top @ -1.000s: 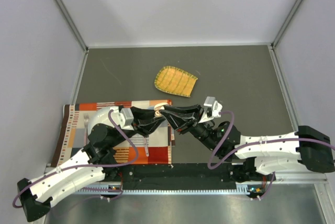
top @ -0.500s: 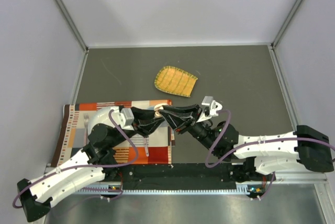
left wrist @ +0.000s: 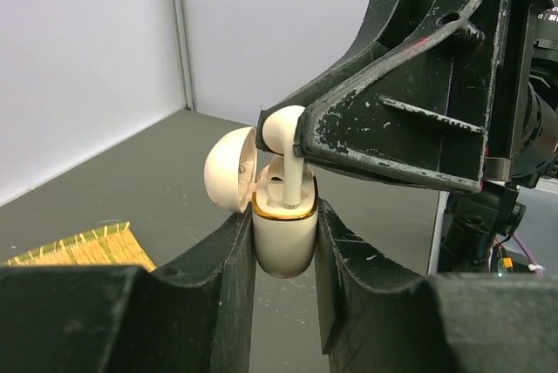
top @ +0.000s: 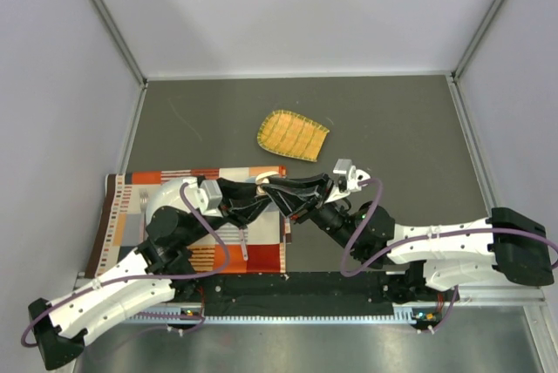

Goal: Insert the wireless bluetooth earbuds into the charging case
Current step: Insert the left earbud into the left side groove of the charging case.

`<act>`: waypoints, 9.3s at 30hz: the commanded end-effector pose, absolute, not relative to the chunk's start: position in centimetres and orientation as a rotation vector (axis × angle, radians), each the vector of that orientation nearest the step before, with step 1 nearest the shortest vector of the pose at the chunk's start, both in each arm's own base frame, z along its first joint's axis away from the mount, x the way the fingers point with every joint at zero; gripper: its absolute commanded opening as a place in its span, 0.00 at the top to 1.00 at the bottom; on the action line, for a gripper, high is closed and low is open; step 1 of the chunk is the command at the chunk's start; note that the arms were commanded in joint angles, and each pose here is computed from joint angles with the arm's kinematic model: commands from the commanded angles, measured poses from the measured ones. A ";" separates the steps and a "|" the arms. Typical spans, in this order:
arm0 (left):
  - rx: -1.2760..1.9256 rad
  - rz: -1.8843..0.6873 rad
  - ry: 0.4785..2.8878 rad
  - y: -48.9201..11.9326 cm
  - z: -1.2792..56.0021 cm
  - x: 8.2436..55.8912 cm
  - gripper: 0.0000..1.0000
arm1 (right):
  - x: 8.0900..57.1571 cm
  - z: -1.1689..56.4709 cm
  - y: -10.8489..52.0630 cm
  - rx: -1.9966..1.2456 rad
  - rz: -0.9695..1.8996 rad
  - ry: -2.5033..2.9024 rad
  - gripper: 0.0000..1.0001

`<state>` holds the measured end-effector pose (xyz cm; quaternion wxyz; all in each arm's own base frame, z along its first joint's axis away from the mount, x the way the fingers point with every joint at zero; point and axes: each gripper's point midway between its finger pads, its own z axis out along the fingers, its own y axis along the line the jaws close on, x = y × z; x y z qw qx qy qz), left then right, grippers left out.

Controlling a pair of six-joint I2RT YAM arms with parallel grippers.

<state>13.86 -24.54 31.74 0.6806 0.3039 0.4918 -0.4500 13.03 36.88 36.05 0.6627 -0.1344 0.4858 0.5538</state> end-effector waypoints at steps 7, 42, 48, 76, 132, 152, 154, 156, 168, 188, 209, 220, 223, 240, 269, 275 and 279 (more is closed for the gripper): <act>0.635 -1.018 0.986 -23.4 35.5 13.0 1.00 | 13.0 35.5 36.9 -0.279 1.257 1.128 1.00; 0.641 -1.016 0.946 -23.2 36.4 12.6 1.00 | 13.7 34.1 37.7 -0.302 1.152 1.192 1.00; 0.635 -1.012 0.943 -23.1 36.5 12.7 1.00 | 13.9 34.0 37.4 -0.287 1.128 1.196 1.00; 0.652 -0.966 0.861 -22.7 37.5 12.3 1.00 | 13.7 35.1 38.1 -0.256 1.193 1.182 1.00; 0.732 -0.943 0.856 -22.2 37.2 11.2 1.00 | 14.7 35.7 37.2 -0.345 0.897 1.355 1.00; 0.622 -0.967 0.862 -21.5 37.5 11.9 1.00 | 14.3 36.6 36.1 -0.247 1.010 1.287 1.00; 0.606 -0.981 0.857 -21.5 37.6 11.9 1.00 | 13.9 37.0 36.3 -0.251 1.046 1.259 1.00; 0.603 -0.982 0.864 -21.6 37.4 12.1 1.00 | 13.4 37.5 36.4 -0.233 1.101 1.224 1.00; 0.605 -0.980 0.874 -21.9 37.0 12.3 1.00 | 12.3 38.3 36.9 -0.235 1.202 1.145 1.00; 0.635 -0.976 0.923 -22.7 36.0 12.8 1.00 | 11.3 38.8 38.3 -0.311 1.231 1.121 1.00; 0.649 -0.990 0.910 -22.5 36.2 12.2 1.00 | 12.5 39.5 37.2 -0.279 1.139 1.094 1.00; 0.650 -0.994 0.901 -22.5 36.6 12.0 1.00 | 12.7 38.3 37.5 -0.273 1.133 1.134 1.00; 0.653 -0.996 0.900 -22.5 36.6 12.0 1.00 | 13.0 38.1 37.7 -0.271 1.125 1.140 1.00; 0.641 -0.993 0.880 -22.2 37.2 11.9 1.00 | 13.9 35.8 37.8 -0.243 1.123 1.198 1.00; 0.624 -0.989 0.866 -21.8 37.8 11.7 1.00 | 15.5 33.6 37.6 -0.212 1.010 1.265 1.00; 0.616 -0.975 0.864 -21.5 37.9 11.9 1.00 | 15.7 32.8 37.5 -0.208 0.975 1.299 1.00; 0.615 -0.968 0.867 -21.5 37.9 12.0 1.00 | 15.3 32.5 37.7 -0.243 0.954 1.303 1.00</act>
